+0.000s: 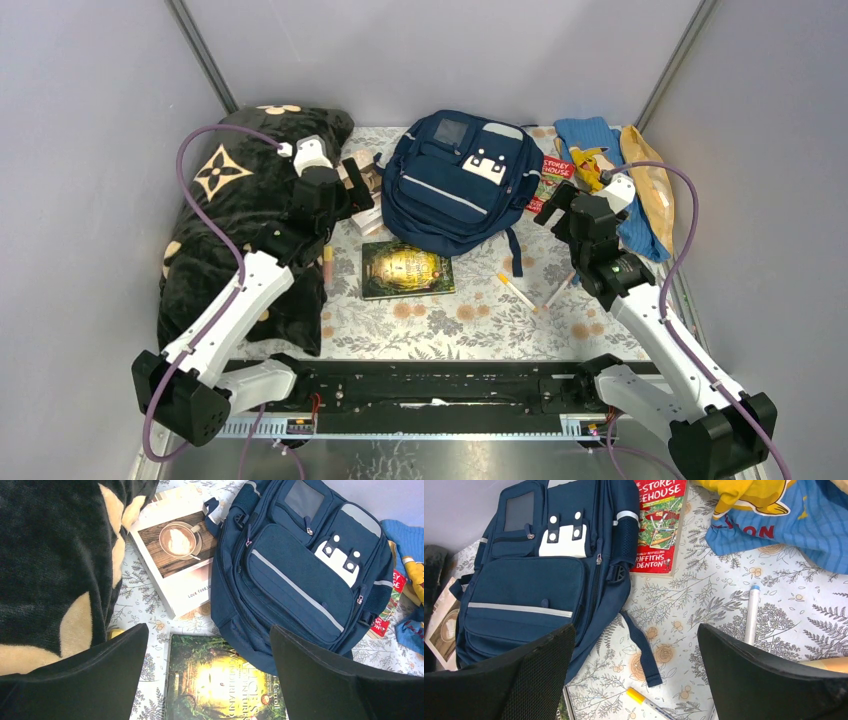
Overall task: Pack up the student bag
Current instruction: Adjust the student bag at the center of the board.
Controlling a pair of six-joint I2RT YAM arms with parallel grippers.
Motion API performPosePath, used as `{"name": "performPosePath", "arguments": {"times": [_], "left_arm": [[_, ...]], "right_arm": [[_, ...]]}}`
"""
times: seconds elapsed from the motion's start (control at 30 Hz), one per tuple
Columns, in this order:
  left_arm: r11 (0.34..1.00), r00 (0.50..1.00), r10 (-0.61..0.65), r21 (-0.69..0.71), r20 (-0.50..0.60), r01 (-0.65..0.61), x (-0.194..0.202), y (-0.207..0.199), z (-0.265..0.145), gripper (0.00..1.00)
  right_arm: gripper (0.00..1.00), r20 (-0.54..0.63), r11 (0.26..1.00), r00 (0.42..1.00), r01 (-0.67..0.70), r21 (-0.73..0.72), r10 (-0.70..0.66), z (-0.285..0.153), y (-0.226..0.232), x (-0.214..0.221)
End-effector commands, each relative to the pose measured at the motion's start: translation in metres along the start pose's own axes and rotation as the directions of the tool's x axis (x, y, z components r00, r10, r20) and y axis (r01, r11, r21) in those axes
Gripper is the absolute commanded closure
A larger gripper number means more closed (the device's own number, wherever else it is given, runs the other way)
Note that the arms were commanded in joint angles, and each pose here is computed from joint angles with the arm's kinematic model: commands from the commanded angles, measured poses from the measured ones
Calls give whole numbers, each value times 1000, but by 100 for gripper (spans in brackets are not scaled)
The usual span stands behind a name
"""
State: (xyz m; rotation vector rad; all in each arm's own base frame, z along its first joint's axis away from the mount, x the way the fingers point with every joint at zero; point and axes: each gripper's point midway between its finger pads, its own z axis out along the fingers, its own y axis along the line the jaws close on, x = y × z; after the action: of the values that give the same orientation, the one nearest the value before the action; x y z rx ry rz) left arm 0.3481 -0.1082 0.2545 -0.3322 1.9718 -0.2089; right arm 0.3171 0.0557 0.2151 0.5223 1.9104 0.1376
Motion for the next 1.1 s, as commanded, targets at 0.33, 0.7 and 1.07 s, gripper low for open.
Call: {"name": "performPosePath", "arguments": {"times": [0.33, 0.7, 1.07], "left_arm": [[998, 1000, -5, 66, 5, 4, 1, -11, 3, 1], [994, 905, 68, 104, -419, -27, 110, -36, 58, 1], [970, 868, -159, 92, -471, 227, 130, -41, 97, 7]], "right_arm": [[0, -3, 998, 999, -35, -50, 34, 4, 16, -2], [0, -218, 976, 974, 15, -216, -64, 18, 55, 43], [0, -375, 839, 831, 183, -513, -411, 8, 127, 105]]}}
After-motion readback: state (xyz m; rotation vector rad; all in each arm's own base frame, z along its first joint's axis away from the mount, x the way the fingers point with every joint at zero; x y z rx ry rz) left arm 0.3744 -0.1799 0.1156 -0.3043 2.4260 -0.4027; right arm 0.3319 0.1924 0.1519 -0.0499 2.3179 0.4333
